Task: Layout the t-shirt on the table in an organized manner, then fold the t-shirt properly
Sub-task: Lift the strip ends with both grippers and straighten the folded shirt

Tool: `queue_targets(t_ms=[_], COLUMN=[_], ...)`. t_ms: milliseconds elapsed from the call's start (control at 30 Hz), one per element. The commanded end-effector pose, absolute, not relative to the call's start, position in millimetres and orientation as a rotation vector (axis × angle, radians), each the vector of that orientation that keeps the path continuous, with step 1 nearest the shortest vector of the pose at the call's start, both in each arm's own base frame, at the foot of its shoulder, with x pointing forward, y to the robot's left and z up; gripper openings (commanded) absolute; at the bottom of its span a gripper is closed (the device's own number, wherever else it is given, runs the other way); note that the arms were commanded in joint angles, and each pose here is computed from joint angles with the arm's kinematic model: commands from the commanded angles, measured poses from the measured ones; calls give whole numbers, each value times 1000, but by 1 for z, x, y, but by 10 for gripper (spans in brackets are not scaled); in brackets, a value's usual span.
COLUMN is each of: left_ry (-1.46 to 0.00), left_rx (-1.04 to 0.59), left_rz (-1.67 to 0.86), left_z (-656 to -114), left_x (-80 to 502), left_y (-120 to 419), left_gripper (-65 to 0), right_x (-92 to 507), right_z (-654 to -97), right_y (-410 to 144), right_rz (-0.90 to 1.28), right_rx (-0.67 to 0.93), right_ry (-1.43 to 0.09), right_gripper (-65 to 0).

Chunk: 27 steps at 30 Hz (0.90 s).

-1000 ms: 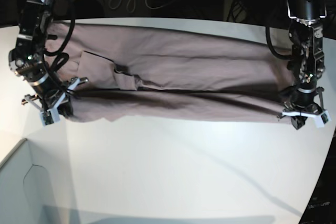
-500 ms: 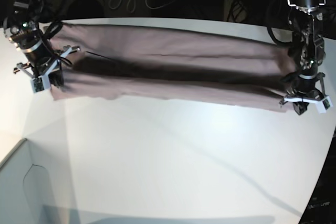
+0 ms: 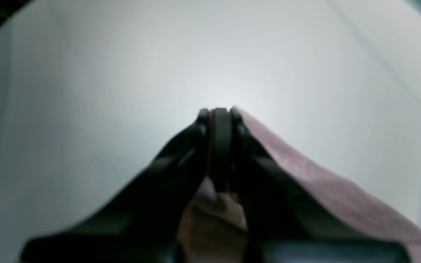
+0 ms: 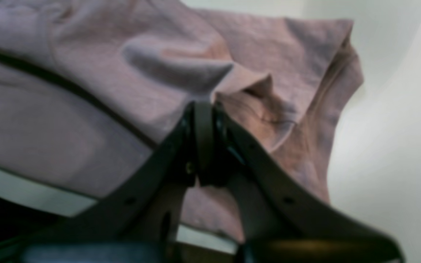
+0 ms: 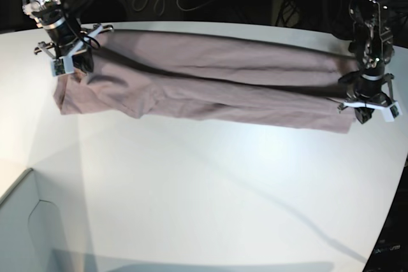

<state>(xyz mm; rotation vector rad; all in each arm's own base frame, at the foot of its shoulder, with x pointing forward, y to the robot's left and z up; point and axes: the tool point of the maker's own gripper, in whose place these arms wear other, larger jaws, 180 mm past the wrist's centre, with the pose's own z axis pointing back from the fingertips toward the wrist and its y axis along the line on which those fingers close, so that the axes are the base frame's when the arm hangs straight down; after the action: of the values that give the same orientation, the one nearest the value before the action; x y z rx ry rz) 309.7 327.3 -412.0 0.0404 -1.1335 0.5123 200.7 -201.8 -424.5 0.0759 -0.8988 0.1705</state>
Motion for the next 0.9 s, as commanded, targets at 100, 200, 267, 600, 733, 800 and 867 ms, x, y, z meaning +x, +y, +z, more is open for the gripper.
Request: queue_targets(t_ms=[100, 200, 267, 600, 733, 800, 867], left_ry=[-1182, -1169, -1163, -1154, -1154, -1145, -1135], left_rx=[60, 63, 64, 66, 66, 68, 70], left_rz=[509, 507, 504, 508, 508, 507, 506], left_z=[-399, -403, -405, -408, -408, -411, -414], left_x=[316, 311, 307, 305, 305, 301, 297], left_y=[337, 337, 337, 337, 337, 337, 337], left_gripper=[-649, -649, -649, -649, -649, -649, -649], right_x=[205, 206, 200, 186, 181, 181, 181], right_z=[-423, -422, -423, -424, -439, -443, -445], right_y=[-204, -207, -209, -210, -212, -216, -218], right_rz=[165, 164, 163, 155, 132, 134, 132], right_rx=[86, 81, 75, 77, 88, 85, 85], right_ry=[-922, -925, -915, -919, -884, -873, -868], right_gripper=[-650, -650, -650, -650, -650, -650, -650])
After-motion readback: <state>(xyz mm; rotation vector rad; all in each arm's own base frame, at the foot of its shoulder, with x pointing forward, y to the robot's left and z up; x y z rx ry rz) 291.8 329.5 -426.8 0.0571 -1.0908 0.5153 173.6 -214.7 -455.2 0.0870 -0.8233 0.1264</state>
